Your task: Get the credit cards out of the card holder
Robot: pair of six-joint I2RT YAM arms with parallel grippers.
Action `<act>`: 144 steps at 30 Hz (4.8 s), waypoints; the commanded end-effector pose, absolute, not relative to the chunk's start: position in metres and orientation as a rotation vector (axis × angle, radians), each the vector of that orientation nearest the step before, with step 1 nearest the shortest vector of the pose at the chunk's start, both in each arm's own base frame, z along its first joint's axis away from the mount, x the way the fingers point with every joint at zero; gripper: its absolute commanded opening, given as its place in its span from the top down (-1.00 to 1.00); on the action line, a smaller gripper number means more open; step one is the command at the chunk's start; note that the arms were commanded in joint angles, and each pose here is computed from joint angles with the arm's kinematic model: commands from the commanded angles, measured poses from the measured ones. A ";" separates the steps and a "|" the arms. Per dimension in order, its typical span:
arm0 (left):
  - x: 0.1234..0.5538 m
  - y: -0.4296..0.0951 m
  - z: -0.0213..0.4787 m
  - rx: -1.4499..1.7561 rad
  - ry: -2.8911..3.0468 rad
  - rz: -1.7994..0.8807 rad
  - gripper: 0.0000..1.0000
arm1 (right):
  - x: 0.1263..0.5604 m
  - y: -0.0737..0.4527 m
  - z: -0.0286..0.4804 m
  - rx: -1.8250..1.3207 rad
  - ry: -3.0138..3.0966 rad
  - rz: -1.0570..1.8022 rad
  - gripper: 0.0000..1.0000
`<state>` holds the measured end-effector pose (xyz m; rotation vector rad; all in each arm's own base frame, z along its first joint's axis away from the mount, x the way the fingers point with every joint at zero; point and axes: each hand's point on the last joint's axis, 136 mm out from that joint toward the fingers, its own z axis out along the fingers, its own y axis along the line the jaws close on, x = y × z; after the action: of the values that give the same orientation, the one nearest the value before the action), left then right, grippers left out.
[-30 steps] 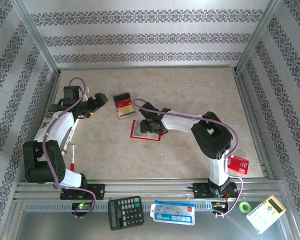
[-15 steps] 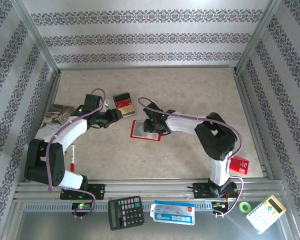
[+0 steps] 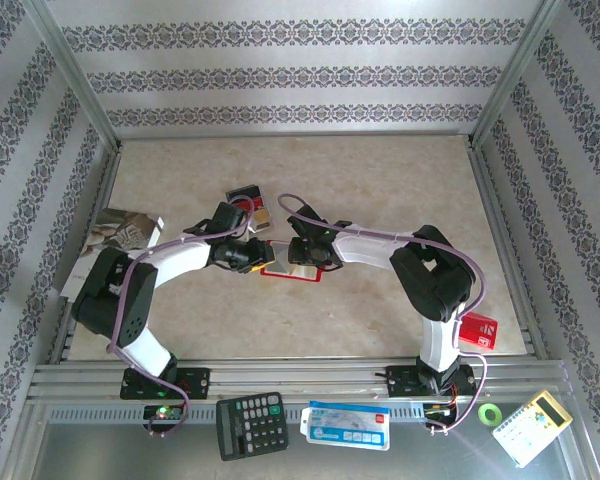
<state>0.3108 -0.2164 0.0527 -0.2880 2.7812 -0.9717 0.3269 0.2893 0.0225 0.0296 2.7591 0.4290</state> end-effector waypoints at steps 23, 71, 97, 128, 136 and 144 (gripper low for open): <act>0.340 -0.252 0.036 -0.186 2.728 -1.089 0.51 | 0.308 0.277 0.007 0.078 2.828 0.473 0.21; 0.333 -0.296 0.067 -0.029 2.688 -1.244 0.07 | 0.336 0.243 0.101 0.254 2.521 0.694 0.02; 0.334 -0.122 0.080 -0.494 2.634 -0.794 -0.49 | 0.323 0.322 0.031 -0.144 2.840 0.305 -0.29; 0.321 -0.188 0.073 -0.329 2.762 -1.024 0.24 | 0.308 0.295 -0.007 -0.141 2.970 0.316 0.41; 0.317 -0.215 0.060 -0.323 2.754 -1.177 0.36 | 0.311 0.303 -0.002 -0.128 2.947 0.390 0.44; 0.323 -0.228 0.055 -0.281 2.728 -1.263 0.38 | 0.312 0.305 0.001 -0.120 2.936 0.418 0.45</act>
<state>0.3221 -0.2180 0.0550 -0.3143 2.7498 -1.1989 0.3267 0.3157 0.0204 -0.1345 2.8620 0.4572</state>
